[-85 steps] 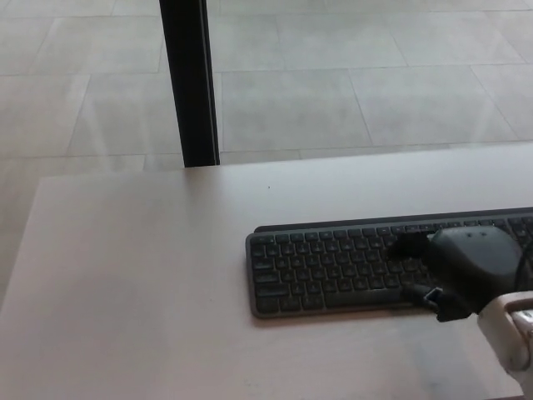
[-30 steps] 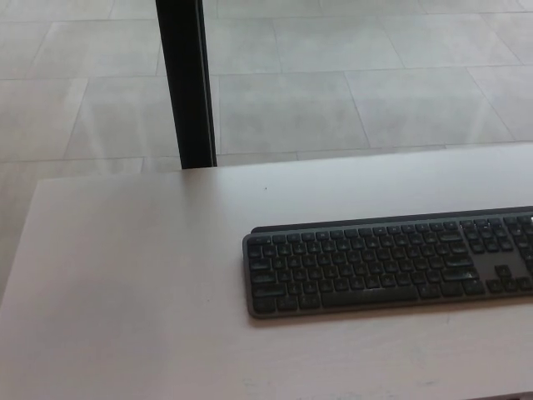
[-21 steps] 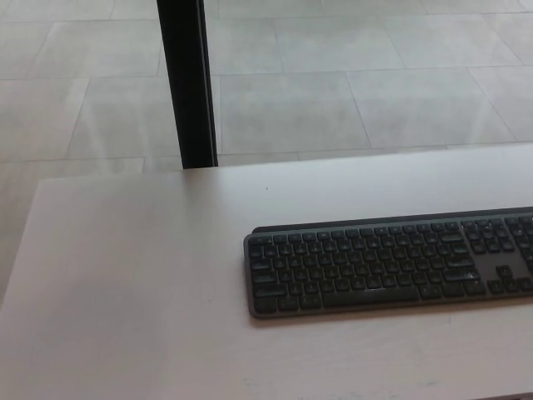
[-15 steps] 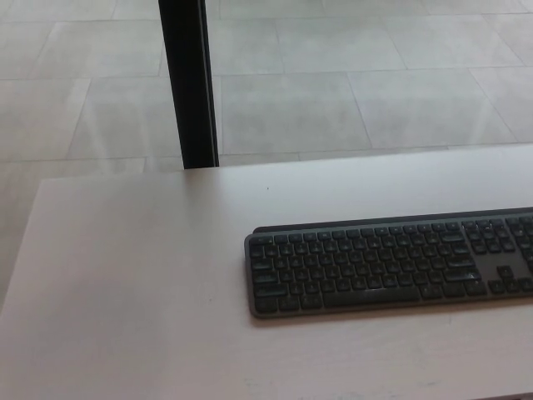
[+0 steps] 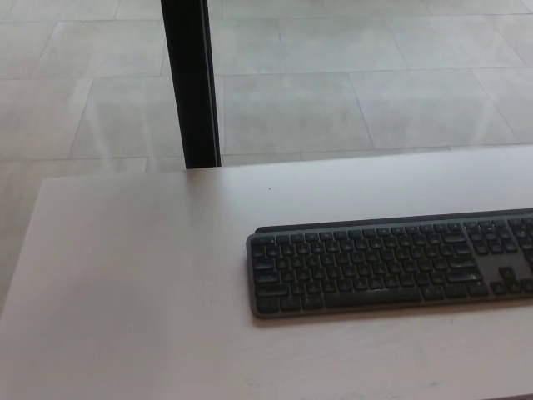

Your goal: The robot uses its right fingers to click on the space key of the black keyboard placed on the center of the white desk.

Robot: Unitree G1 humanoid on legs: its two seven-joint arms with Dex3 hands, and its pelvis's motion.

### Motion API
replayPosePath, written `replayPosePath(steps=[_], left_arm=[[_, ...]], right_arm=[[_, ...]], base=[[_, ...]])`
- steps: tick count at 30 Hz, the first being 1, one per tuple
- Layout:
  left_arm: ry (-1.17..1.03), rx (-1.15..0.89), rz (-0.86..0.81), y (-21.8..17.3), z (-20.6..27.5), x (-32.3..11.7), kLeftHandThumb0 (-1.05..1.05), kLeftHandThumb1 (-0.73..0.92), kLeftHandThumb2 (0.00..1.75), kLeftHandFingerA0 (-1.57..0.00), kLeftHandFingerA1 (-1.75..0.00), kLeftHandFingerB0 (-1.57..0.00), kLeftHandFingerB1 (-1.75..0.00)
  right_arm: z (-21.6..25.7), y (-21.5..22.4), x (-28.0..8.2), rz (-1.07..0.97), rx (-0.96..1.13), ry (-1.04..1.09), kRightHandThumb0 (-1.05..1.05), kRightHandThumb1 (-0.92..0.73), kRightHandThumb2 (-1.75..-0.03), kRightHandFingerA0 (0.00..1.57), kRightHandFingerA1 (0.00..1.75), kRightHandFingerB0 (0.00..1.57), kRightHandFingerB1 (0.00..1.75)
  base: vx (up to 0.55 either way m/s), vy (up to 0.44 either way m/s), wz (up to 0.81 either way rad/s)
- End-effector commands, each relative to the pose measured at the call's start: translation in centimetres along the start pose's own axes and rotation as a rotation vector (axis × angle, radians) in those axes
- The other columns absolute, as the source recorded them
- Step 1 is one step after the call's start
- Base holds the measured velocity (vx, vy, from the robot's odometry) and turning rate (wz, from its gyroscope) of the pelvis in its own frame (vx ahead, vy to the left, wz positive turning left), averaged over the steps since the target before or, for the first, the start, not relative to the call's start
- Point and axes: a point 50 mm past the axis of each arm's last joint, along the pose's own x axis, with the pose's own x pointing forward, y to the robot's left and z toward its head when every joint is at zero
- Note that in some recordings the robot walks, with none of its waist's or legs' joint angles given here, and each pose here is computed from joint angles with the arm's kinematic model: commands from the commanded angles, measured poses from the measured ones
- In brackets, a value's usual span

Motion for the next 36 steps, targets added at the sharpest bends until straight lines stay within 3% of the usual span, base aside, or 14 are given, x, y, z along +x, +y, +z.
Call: replayPosePath(steps=[1, 11, 13, 14, 18, 19, 22, 24, 25, 26, 31, 32, 33, 36], left_arm=[[-0.028, 0.010, 0.004, 0.4, 0.7, 0.1, -0.54, 0.74, 0.62, -0.66, -0.63, -0.58, -0.54], [-0.085, -0.033, -0.017, -0.9, 2.6, 0.3, -0.57, 0.72, 0.61, -0.71, -0.64, -0.59, -0.51], [-0.118, -0.034, -0.038, -1.9, 3.9, 0.5, -0.54, 0.73, 0.62, -0.72, -0.64, -0.66, -0.51], [-0.127, -0.058, -0.041, -2.5, 4.8, 0.5, -0.55, 0.73, 0.62, -0.74, -0.62, -0.66, -0.50], [-0.149, -0.079, -0.046, -3.6, 6.0, 0.6, -0.53, 0.72, 0.61, -0.73, -0.60, -0.62, -0.52], [-0.150, -0.080, -0.046, -4.0, 6.0, 0.5, -0.55, 0.72, 0.62, -0.81, -0.60, -0.62, -0.51], [-0.139, -0.049, -0.058, -4.7, 5.2, 0.5, -0.54, 0.71, 0.61, -0.79, -0.58, -0.60, -0.51], [-0.145, 0.025, -0.082, -5.0, 4.9, 0.4, -0.56, 0.71, 0.61, -0.84, -0.64, -0.69, -0.56], [-0.140, 0.031, -0.085, -4.7, 4.6, 0.4, -0.56, 0.71, 0.61, -0.76, -0.61, -0.65, -0.53], [-0.133, 0.015, -0.091, -4.3, 4.3, 0.4, -0.56, 0.72, 0.61, -0.73, -0.65, -0.59, -0.50], [-0.129, 0.018, -0.092, -3.2, 3.2, 0.3, -0.55, 0.75, 0.62, -0.70, -0.69, -0.63, -0.53], [-0.111, -0.003, -0.083, -3.0, 2.9, 0.3, -0.55, 0.74, 0.62, -0.65, -0.63, -0.55, -0.50], [-0.101, -0.013, -0.079, -3.0, 2.8, 0.3, -0.55, 0.73, 0.62, -0.66, -0.63, -0.57, -0.50], [-0.100, -0.006, -0.086, -2.6, 2.4, 0.2, -0.56, 0.73, 0.61, -0.69, -0.63, -0.60, -0.50]], right_arm=[[0.3, -0.4, 0.0, -0.026, 0.020, -0.022, -0.56, -0.47, -0.65, 0.91, 0.91, 0.78, 0.75], [3.6, 1.7, 0.7, -0.035, -0.023, -0.074, -0.55, -0.52, -0.62, 0.88, 0.89, 0.80, 0.75], [4.9, 3.0, 1.1, -0.008, 0.007, -0.056, -0.50, -0.57, -0.65, 0.92, 1.04, 0.67, 0.81], [5.8, 3.7, 1.3, 0.000, 0.039, -0.029, -0.48, -0.58, -0.65, 0.87, 1.06, 0.70, 0.85], [6.9, 4.6, 1.3, -0.041, 0.031, -0.030, -0.42, -0.65, -0.59, 0.79, 0.93, 0.76, 0.87], [6.9, 4.8, 1.2, -0.053, 0.038, -0.026, -0.37, -0.66, -0.58, 0.73, 0.84, 0.75, 0.90], [5.8, 5.3, 1.2, -0.065, -0.019, -0.015, -0.36, -0.67, -0.59, 0.83, 0.87, 0.78, 0.94], [4.9, 5.1, 0.9, -0.057, -0.019, -0.006, -0.36, -0.65, -0.59, 0.82, 0.86, 0.73, 0.71], [4.4, 4.6, 0.9, -0.042, -0.035, -0.008, -0.36, -0.51, -0.90, 0.81, 0.83, 0.76, 0.78], [4.0, 4.2, 0.9, -0.023, -0.041, -0.007, -0.34, -0.66, -0.59, 0.78, 0.77, 0.74, 0.65], [3.6, 4.0, 0.9, -0.012, -0.035, -0.010, -0.32, -0.67, -0.59, 0.81, 0.79, 0.74, 0.61], [3.7, 3.8, 0.9, -0.007, -0.053, -0.021, -0.32, -0.54, -0.93, 0.81, 0.84, 0.66, 0.70], [3.8, 3.6, 0.9, -0.011, -0.058, -0.028, -0.32, -0.68, -0.60, 0.86, 0.85, 0.70, 0.57], [3.7, 3.2, 1.0, -0.045, -0.048, -0.021, -0.33, -0.65, -0.61, 0.85, 0.84, 0.64, 0.54]], base=[[0.00, 0.000, 0.00], [0.00, 0.000, 0.00], [0.00, 0.000, 0.00], [0.00, 0.000, 0.00], [0.00, 0.000, 0.00], [0.00, 0.000, 0.00], [0.00, 0.000, 0.00], [0.00, 0.000, 0.00], [0.00, 0.000, 0.00], [0.00, 0.000, 0.00], [0.00, 0.000, 0.00], [0.00, 0.000, 0.00], [0.00, 0.000, 0.00], [0.00, 0.000, 0.00]])
